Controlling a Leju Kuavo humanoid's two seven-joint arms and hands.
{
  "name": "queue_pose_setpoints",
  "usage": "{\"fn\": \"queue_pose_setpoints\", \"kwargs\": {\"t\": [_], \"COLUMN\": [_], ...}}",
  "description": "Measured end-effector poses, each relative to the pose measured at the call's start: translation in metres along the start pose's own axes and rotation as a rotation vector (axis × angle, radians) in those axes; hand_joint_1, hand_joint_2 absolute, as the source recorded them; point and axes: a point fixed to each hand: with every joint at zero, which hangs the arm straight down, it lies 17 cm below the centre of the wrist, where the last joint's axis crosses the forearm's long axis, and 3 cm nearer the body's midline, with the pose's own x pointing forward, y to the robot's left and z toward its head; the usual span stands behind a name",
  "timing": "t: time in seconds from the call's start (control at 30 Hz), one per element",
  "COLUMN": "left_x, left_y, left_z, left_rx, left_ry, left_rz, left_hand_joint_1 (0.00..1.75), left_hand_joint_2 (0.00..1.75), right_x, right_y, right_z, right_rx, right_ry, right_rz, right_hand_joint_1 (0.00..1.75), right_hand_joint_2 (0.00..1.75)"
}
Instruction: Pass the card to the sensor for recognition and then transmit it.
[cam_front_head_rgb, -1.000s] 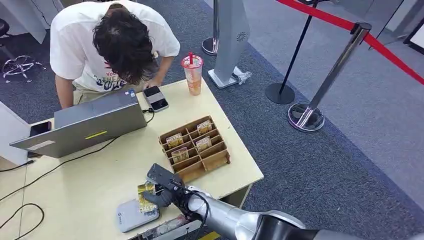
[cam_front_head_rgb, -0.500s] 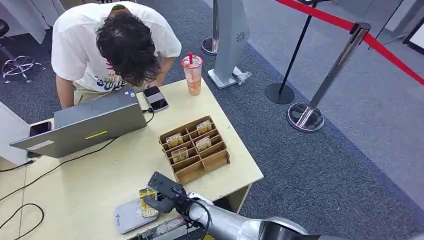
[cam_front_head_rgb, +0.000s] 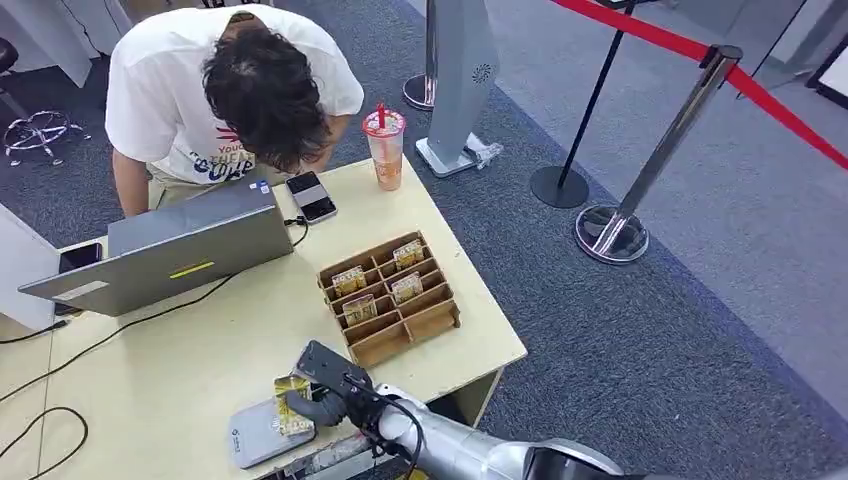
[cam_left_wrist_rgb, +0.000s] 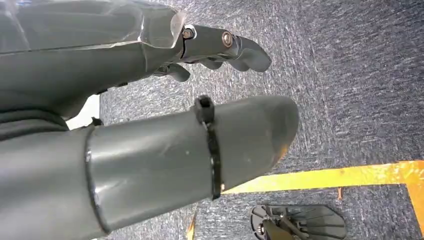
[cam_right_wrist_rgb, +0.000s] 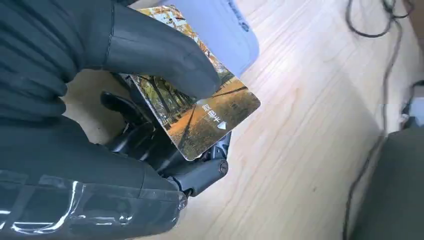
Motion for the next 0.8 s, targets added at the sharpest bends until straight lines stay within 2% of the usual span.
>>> {"fn": "queue_pose_setpoints", "kwargs": {"t": [0.5, 0.8], "left_x": [0.003, 0.001], "left_y": [0.0, 0.001], "left_z": [0.0, 0.0], "left_rx": [0.0, 0.001], "left_ry": [-0.018, -0.021], "left_rz": [0.011, 0.012], "left_hand_joint_1": [0.0, 0.0], "left_hand_joint_2": [0.0, 0.0], "right_x": [0.139, 0.233], "right_y": [-0.03, -0.062], "right_z": [-0.004, 0.001], "right_rx": [-0.004, -0.047], "right_ry": [-0.339, -0.537], "right_rz": [-0.08, -0.021], "right_hand_joint_1": [1.75, 1.75], "right_hand_joint_2": [1.75, 1.75]}}
